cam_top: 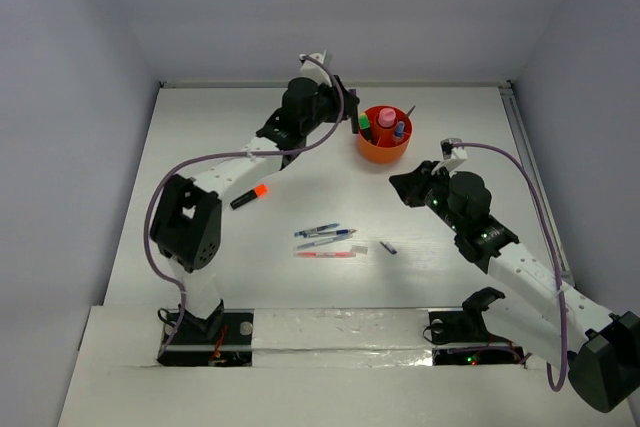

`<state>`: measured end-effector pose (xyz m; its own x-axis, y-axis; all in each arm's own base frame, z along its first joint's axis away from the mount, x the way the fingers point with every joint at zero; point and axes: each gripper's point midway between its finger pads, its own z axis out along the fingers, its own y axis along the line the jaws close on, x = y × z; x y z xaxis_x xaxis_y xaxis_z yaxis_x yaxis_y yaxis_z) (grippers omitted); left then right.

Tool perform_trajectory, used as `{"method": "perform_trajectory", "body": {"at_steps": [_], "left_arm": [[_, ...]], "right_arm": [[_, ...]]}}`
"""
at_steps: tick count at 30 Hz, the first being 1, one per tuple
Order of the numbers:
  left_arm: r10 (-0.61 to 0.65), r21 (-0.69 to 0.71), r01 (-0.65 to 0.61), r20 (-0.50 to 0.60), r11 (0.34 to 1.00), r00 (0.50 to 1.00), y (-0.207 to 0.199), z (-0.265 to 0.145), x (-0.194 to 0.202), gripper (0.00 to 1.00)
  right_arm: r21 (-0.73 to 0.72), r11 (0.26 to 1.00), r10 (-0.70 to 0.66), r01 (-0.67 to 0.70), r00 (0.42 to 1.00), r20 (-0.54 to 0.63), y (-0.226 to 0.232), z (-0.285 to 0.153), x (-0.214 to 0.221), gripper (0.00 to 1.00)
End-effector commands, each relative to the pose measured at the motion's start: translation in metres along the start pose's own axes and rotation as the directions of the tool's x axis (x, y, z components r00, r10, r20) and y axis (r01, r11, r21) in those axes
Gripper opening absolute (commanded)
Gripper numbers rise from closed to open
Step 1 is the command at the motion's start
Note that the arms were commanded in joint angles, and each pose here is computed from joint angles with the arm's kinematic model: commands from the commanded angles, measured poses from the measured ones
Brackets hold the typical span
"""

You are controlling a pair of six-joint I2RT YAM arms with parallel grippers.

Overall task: Sort the stationery into containers
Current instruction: Place the pen in the storage box.

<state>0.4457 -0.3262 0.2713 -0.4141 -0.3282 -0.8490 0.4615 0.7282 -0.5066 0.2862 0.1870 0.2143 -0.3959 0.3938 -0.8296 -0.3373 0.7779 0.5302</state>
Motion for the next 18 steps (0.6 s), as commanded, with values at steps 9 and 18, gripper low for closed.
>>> {"method": "perform_trajectory", "body": {"at_steps": [9,18], "left_arm": [[0.051,-0.233,0.02,0.295,0.972,0.954,-0.017,0.069,-0.039,0.0],[0.096,-0.349,0.026,0.328,0.937,0.94,0.005,0.079,-0.016,0.0]], "right_arm": [[0.018,1.0,-0.013,0.011,0.996,0.083,0.0,-0.002,-0.017,0.14],[0.02,1.0,-0.007,0.005,0.997,0.081,-0.001,0.0,-0.015,0.14]]}}
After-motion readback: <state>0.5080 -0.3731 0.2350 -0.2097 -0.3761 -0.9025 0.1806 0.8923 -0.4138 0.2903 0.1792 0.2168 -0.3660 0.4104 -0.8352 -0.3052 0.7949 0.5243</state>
